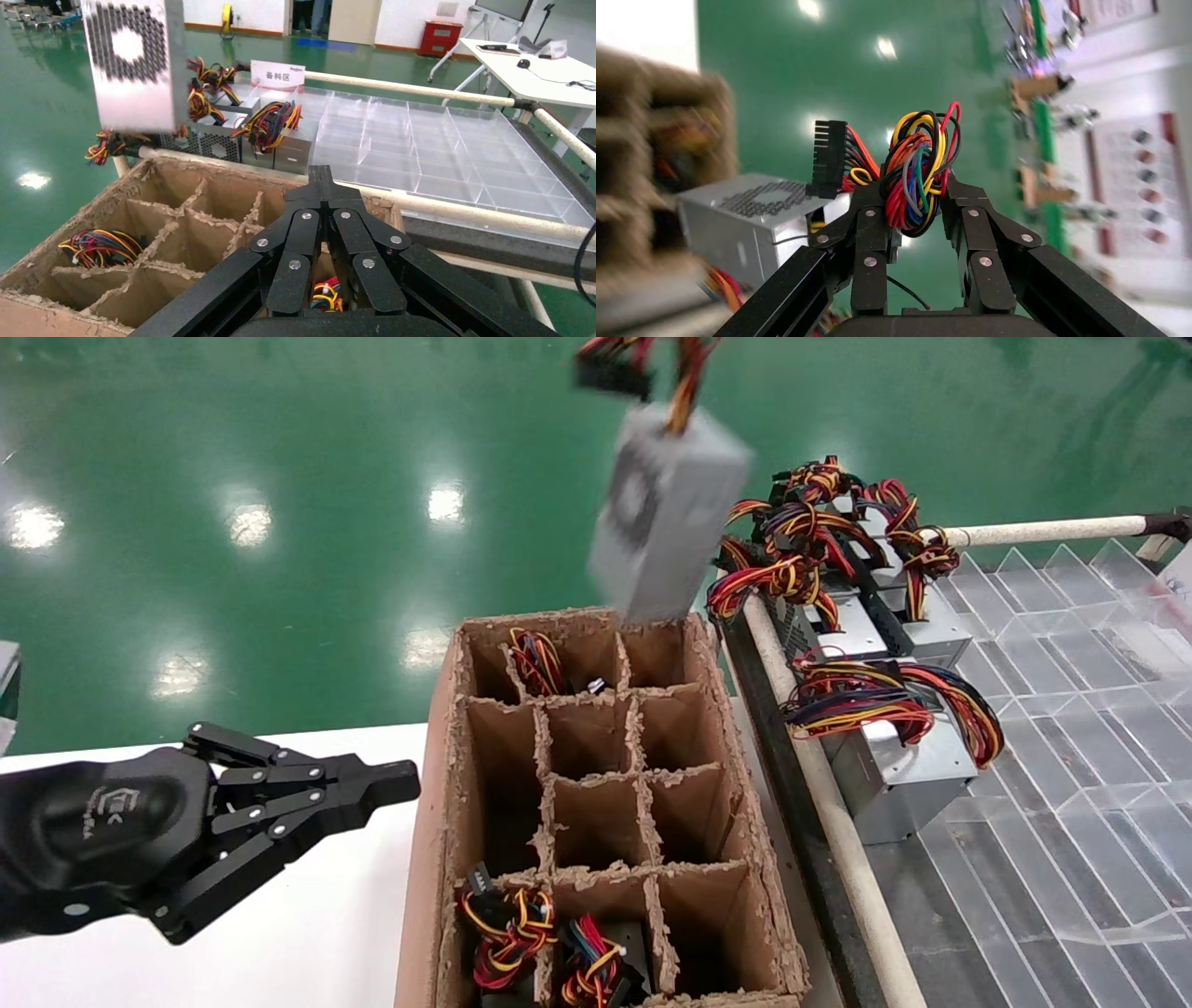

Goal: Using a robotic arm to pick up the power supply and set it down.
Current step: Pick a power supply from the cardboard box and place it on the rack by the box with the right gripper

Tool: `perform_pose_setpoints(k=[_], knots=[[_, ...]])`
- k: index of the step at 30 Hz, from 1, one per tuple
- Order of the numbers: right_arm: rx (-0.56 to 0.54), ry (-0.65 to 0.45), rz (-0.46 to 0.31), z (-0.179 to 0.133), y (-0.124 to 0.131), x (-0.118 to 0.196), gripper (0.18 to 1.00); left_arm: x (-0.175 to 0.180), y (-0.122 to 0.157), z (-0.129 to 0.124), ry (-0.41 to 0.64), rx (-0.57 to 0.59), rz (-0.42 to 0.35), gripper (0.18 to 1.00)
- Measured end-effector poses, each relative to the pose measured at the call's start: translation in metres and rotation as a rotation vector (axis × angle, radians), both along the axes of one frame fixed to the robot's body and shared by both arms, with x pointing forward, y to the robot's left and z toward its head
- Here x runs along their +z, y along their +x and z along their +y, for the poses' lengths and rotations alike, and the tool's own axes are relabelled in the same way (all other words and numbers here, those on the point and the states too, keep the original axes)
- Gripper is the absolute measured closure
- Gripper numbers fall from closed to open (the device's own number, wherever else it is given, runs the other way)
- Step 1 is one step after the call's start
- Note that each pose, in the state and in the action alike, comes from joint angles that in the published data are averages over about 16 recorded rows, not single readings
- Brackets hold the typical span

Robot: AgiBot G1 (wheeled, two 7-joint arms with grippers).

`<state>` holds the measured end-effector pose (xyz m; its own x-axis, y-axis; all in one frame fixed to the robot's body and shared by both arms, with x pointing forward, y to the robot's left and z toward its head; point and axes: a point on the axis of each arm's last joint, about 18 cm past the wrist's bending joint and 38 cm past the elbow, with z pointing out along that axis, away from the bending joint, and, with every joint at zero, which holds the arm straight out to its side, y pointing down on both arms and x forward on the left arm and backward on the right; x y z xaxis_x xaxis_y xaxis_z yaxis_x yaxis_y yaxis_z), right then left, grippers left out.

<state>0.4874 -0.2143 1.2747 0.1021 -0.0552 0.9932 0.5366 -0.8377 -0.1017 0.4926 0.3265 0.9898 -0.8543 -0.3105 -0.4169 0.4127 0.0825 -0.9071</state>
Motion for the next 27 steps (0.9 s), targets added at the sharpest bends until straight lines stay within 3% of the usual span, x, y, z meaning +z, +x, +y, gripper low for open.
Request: perform_pose_setpoints(k=[7,13,20,27], knots=[[-0.172,-0.066,-0.158,-0.022,-0.007,0.032,0.863,0.000,0.000,0.000,0.000,0.000,0.000,0.993],[-0.296,-0.070,-0.238,-0.048,-0.007,0.052,0.863,0.000,0.000,0.000,0.000,0.000,0.000,0.993],[-0.427,-0.034,-0.271,-0.087,0.001,0.064,0.864,0.000,0.000,0.000,0.000,0.000,0.000,0.993],[-0.563,0.005,-0.257,-0.134,0.023,0.063,0.864,0.000,0.000,0.000,0.000,0.000,0.000,0.993]])
